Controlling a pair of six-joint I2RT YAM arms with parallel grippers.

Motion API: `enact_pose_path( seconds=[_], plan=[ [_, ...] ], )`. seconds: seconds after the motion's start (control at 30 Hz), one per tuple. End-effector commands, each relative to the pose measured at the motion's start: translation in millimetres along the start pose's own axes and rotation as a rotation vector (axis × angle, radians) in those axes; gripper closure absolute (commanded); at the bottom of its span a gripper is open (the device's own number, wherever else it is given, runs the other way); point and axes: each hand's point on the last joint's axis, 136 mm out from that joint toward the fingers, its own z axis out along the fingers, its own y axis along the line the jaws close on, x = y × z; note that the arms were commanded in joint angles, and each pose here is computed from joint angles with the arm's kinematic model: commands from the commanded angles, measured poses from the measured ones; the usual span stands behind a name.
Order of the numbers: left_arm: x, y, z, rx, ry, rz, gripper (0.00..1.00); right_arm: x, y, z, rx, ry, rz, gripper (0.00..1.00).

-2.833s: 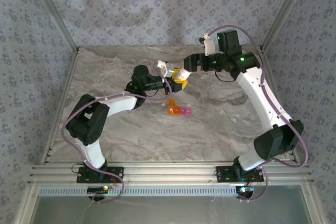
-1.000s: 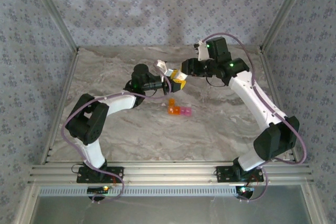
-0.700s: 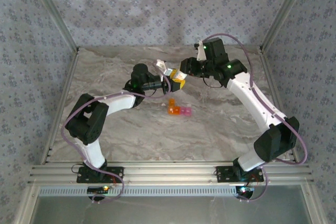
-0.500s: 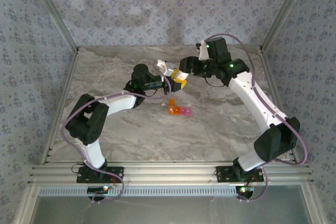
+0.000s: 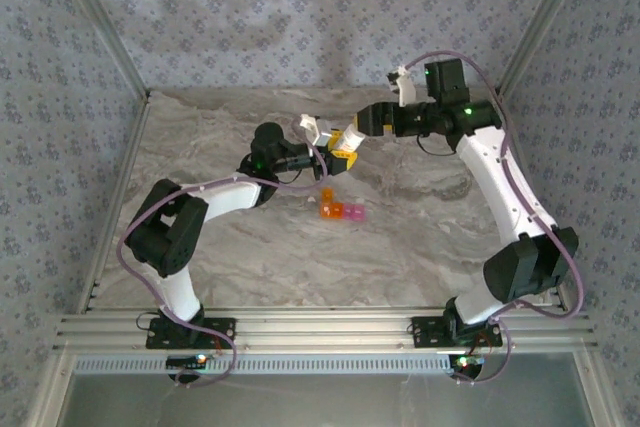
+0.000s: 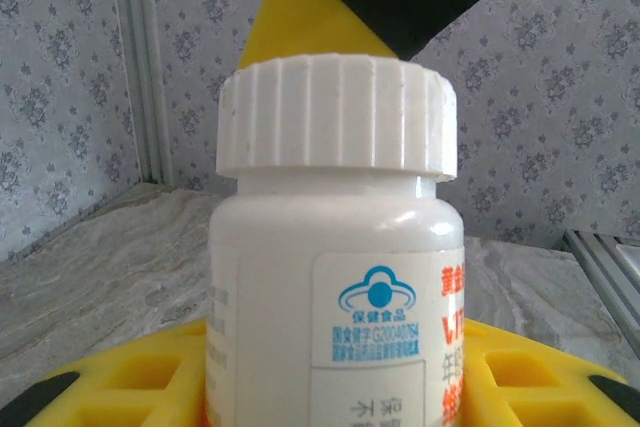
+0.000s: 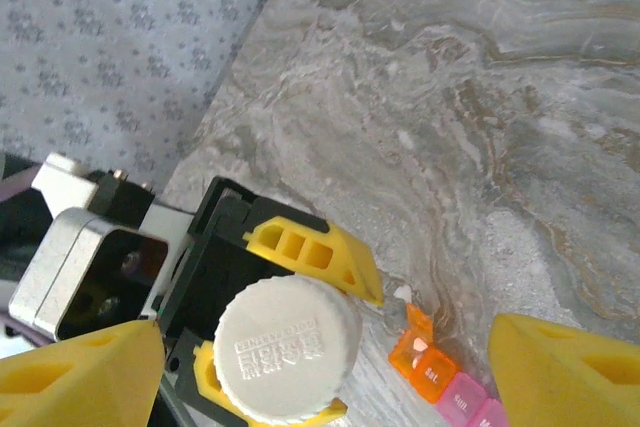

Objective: Sort the pills into containers

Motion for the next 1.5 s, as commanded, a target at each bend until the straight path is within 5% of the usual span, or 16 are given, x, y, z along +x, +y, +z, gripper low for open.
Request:
enact_pose_path(
  seconds=[0.0,0.3,0.53,0.83,1.13,1.4,1.47],
  plan=[
    [-25,-6,2,0.025,-0.057,0.076,1.0,11,9,5,-0.037,0.064,-0.051,0.15],
    [-27,-6,2,0.028,-0.059,0.075,1.0,13,7,16,-0.018,0.085,-0.055,0.3],
    [-26,-7,3,0.03,-0.057,0.072,1.0,13,8,19,-0.013,0.087,-0.045,0.52],
    [-28,-7,3,0.028,-0.065,0.079,1.0,18,1,28,0.056,0.07,0.079,0.63],
    [-28,-6,3,0.025,-0.065,0.08,1.0,31,-12,44,0.173,-0.055,0.397,0.66],
    [-26,-6,3,0.023,-0.062,0.076,1.0,36,2,51,0.186,-0.083,0.439,0.67],
    [-25,-6,3,0.022,-0.059,0.074,1.0,35,5,47,0.178,-0.071,0.405,0.61]
  ],
)
